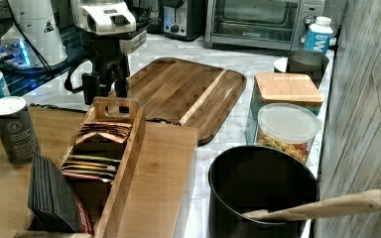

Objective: Open the drawer.

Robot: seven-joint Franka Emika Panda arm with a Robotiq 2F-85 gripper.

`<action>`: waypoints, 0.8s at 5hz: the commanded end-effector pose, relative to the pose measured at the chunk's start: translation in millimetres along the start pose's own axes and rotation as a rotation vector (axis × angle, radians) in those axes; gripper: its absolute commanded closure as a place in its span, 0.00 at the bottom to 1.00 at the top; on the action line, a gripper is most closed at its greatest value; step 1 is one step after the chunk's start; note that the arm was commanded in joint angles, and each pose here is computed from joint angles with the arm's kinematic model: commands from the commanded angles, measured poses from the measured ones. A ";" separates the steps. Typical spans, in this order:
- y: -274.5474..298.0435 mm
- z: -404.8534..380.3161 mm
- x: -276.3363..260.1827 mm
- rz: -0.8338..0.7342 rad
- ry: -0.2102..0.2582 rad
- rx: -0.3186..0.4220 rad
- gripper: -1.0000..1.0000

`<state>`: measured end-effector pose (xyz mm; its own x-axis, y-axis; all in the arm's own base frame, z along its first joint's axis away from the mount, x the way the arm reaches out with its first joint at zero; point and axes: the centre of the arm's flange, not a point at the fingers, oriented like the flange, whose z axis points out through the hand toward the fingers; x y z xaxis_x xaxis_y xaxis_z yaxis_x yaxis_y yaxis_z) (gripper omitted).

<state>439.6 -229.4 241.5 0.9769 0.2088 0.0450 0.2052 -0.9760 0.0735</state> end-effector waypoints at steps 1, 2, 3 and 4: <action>-154.1 21.6 -22.9 -0.038 0.004 0.046 0.00; -200.8 15.8 -32.1 -0.025 -0.005 0.038 0.00; -235.7 18.6 -34.3 -0.063 -0.006 0.065 0.00; -259.1 21.4 -37.8 -0.085 0.012 0.078 0.00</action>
<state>395.3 -80.7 237.3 0.9814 0.0834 0.1729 0.0777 -0.9962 0.0394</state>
